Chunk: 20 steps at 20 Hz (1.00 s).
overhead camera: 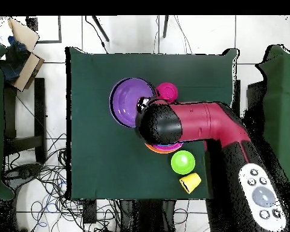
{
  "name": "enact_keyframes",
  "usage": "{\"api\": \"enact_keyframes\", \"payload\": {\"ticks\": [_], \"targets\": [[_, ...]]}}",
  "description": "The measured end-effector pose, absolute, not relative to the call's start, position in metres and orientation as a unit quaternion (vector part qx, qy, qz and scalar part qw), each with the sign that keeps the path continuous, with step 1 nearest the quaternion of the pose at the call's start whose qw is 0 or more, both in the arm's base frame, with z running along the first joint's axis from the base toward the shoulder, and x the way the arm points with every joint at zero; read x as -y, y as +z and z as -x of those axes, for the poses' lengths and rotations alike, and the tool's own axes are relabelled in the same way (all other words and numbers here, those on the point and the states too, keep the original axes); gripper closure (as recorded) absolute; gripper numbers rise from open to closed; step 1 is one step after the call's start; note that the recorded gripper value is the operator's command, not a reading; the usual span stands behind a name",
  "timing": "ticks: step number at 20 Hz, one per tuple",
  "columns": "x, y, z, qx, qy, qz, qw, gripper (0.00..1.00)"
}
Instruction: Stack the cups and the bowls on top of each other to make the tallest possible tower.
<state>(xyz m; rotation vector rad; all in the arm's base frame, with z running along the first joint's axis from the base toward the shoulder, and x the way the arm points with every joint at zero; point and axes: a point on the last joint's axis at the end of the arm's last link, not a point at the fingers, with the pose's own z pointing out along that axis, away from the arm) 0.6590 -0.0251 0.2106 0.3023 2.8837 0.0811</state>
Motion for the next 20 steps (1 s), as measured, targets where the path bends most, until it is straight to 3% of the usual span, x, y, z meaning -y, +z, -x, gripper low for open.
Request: {"api": "enact_keyframes", "payload": {"ticks": [12, 20], "targets": [[0.029, 0.248, -0.626, -0.989, 0.025, -0.066, 0.132, 1.00], [0.080, 0.257, -0.619, -0.987, 0.035, -0.063, 0.143, 1.00]]}}
